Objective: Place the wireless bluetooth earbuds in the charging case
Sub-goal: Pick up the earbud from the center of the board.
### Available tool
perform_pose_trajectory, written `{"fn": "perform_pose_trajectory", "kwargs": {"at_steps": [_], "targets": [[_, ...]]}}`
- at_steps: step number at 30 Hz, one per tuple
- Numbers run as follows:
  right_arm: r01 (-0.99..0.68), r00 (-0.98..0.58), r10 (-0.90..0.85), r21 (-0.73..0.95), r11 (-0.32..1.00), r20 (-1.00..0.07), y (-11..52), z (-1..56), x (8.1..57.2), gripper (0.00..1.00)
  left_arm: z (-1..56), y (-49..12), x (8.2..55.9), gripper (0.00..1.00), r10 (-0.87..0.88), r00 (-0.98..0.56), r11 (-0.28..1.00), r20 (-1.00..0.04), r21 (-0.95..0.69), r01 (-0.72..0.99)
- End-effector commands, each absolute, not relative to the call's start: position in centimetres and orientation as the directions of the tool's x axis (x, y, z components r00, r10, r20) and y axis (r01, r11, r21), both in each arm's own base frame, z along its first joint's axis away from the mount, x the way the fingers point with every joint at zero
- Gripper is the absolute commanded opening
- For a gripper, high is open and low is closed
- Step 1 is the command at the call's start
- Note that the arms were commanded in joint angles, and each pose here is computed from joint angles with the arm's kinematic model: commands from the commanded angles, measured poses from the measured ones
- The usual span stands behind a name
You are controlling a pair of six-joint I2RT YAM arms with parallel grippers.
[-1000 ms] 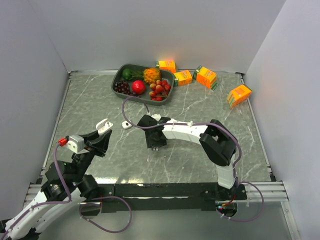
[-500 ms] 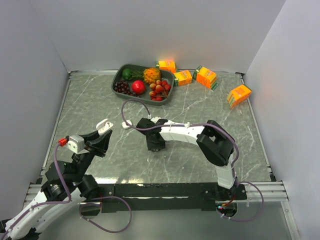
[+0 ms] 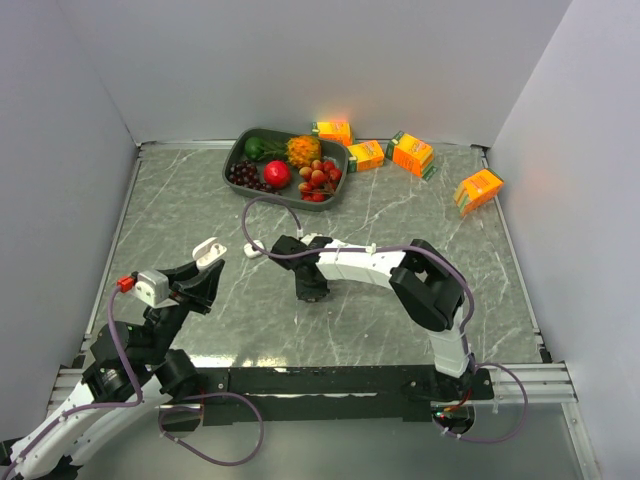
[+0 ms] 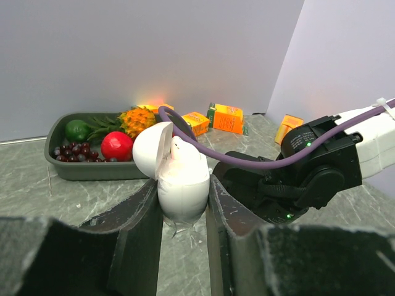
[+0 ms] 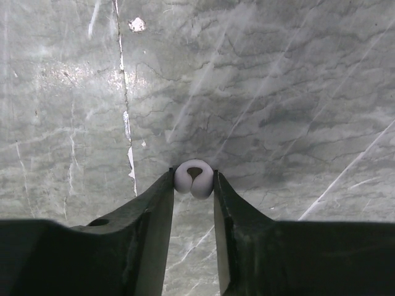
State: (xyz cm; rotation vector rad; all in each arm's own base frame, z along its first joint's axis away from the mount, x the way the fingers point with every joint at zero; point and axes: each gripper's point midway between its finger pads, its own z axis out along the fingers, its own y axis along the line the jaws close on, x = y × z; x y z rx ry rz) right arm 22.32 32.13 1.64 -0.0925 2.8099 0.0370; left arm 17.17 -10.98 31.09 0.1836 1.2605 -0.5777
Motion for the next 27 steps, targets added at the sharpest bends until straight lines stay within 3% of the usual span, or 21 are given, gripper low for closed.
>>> {"fn": "perform_pose_trajectory", "kwargs": {"at_steps": [1, 7, 17, 27], "targets": [[-0.05, -0.951, -0.045, 0.009, 0.999, -0.307, 32.4, 0.9, 21.8, 0.29, 34.0, -8.7, 15.0, 0.01, -0.441, 0.272, 0.805, -0.855, -0.243, 0.541], [-0.044, -0.919, -0.029, 0.029, 0.999, -0.392, 31.9, 4.1, 22.4, 0.22, 34.3, -8.5, 14.9, 0.01, -0.443, 0.277, 0.805, -0.853, -0.244, 0.54], [-0.092, -0.724, 0.078, 0.208, 0.974, -0.685, 30.5, 17.7, 24.0, 0.16, 34.8, -8.3, 15.0, 0.01, -0.442, 0.285, 0.81, -0.85, -0.243, 0.533], [-0.359, -0.426, 0.223, 0.391, 0.848, -0.876, 32.1, 30.6, 21.8, 0.13, 35.7, -11.1, 15.5, 0.01, -0.465, 0.32, 0.775, -0.826, -0.205, 0.598]]}}
